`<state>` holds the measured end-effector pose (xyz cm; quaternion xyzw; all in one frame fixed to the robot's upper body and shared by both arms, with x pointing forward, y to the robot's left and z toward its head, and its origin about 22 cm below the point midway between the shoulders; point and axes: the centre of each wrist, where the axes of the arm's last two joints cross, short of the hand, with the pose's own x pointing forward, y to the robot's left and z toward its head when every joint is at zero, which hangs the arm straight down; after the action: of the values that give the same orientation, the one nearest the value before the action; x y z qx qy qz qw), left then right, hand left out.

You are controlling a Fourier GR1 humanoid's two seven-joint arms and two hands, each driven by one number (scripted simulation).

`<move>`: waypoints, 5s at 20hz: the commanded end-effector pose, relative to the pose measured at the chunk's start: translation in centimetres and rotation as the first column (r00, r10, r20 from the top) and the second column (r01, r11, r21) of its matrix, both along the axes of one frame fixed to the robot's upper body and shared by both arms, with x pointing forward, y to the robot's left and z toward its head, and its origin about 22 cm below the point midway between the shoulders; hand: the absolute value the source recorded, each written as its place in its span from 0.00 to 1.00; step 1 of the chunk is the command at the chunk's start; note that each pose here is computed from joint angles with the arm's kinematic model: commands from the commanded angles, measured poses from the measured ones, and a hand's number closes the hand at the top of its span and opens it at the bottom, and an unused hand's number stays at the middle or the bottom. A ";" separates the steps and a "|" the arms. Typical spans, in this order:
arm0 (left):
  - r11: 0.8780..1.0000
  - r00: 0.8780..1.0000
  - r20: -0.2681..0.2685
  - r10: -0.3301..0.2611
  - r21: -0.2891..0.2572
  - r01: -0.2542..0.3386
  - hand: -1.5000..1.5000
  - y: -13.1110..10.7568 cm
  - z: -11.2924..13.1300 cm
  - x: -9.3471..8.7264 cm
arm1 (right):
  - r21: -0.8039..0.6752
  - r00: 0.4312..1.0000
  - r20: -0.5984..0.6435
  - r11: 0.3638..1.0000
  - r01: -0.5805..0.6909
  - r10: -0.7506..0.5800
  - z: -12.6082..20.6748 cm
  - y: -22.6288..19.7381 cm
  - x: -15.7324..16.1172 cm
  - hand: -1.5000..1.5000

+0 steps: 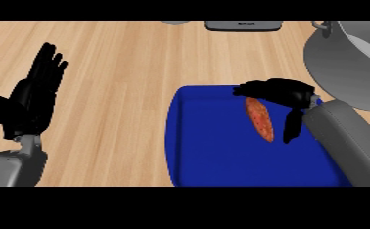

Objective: Pick the sweet potato from the tray and place it in the pot

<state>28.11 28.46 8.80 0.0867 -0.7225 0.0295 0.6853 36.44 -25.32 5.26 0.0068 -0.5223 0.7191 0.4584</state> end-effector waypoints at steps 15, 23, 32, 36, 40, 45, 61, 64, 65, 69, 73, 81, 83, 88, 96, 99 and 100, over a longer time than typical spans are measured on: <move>1.000 1.000 -0.021 -0.004 -0.017 0.004 0.50 -1.1 -0.5 0.9 | -0.004 0.987 0.049 0.989 -0.150 0.150 -3.9 0.9 0.3 1.00; 1.000 0.999 -0.024 0.031 0.002 -0.031 0.50 -0.3 -1.0 -0.1 | -0.009 0.969 0.042 0.970 -0.241 0.242 -4.4 -4.8 -4.3 1.00; 0.994 0.994 -0.024 0.105 0.003 -0.105 0.50 2.5 -1.4 -1.7 | 0.001 0.934 0.131 0.942 -0.336 0.333 -2.3 -17.0 -15.6 1.00; 0.995 0.995 -0.014 0.095 0.001 -0.095 0.50 1.6 -1.3 -1.2 | 0.157 0.957 0.228 0.964 -0.216 0.178 0.4 -20.3 -17.3 1.00; 0.996 0.995 -0.032 0.093 0.000 -0.093 0.50 2.1 -1.6 -2.1 | 0.386 0.942 0.329 0.919 -0.075 -0.061 4.6 -22.7 -16.9 1.00; 0.998 0.998 -0.019 0.058 0.008 -0.058 0.50 1.0 -1.4 -1.3 | 0.593 0.863 0.395 0.805 0.023 -0.316 7.4 -24.7 -17.4 1.00; 1.000 1.000 0.017 -0.020 0.006 0.020 0.50 -0.4 0.8 0.8 | 0.718 0.764 0.233 0.636 0.282 -0.602 15.9 -31.3 -15.1 1.00; 0.999 0.999 0.007 -0.049 0.005 0.049 0.50 -1.4 1.4 0.7 | 0.700 0.780 0.177 0.634 0.329 -0.601 13.5 -28.9 -12.3 1.00; 0.999 0.999 0.024 -0.046 -0.004 0.046 0.50 -2.1 -0.4 0.1 | 0.708 0.753 0.191 0.620 0.338 -0.629 13.2 -30.2 -12.5 1.00; 0.998 0.998 0.016 -0.056 -0.013 0.057 0.50 -2.7 0.1 2.1 | 0.764 0.758 0.130 0.551 0.335 -0.640 12.7 -29.0 -9.5 1.00; 0.998 0.998 0.009 -0.055 -0.017 0.055 0.50 -2.7 0.5 1.8 | 0.617 0.531 0.514 0.721 0.316 -0.673 11.3 -28.0 -8.1 1.00; 0.997 0.997 0.022 -0.073 0.001 0.073 0.50 -3.0 0.1 1.2 | 0.554 0.524 0.549 0.753 0.355 -0.651 7.2 -26.7 -4.6 1.00; 0.996 0.996 0.022 -0.084 -0.003 0.084 0.50 -3.5 -0.4 1.4 | 0.530 0.551 0.535 0.762 0.373 -0.641 6.4 -26.0 -3.9 1.00; 0.997 0.997 0.020 -0.080 0.004 0.080 0.50 -3.4 0.0 2.1 | 0.491 0.627 0.352 0.708 0.508 -0.695 4.2 -24.5 -2.7 0.00; 0.996 0.996 0.029 -0.087 -0.012 0.087 0.50 -4.3 0.1 2.2 | 0.633 0.771 0.086 0.632 0.447 -0.631 2.8 -23.0 -1.8 0.00; 0.997 0.996 0.047 -0.081 -0.012 0.082 0.50 -3.3 0.6 1.9 | 0.739 0.761 0.004 0.514 0.435 -0.649 4.3 -24.0 -1.9 0.00; 0.997 0.997 0.021 -0.075 -0.012 0.075 0.50 -3.1 0.0 1.6 | 0.751 0.767 -0.037 0.488 0.444 -0.641 3.9 -24.1 -2.1 0.00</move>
<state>29.97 25.20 9.05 0.0530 -0.7354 0.0050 0.6755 33.68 -51.03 11.92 -0.1986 -0.7351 0.3352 0.5547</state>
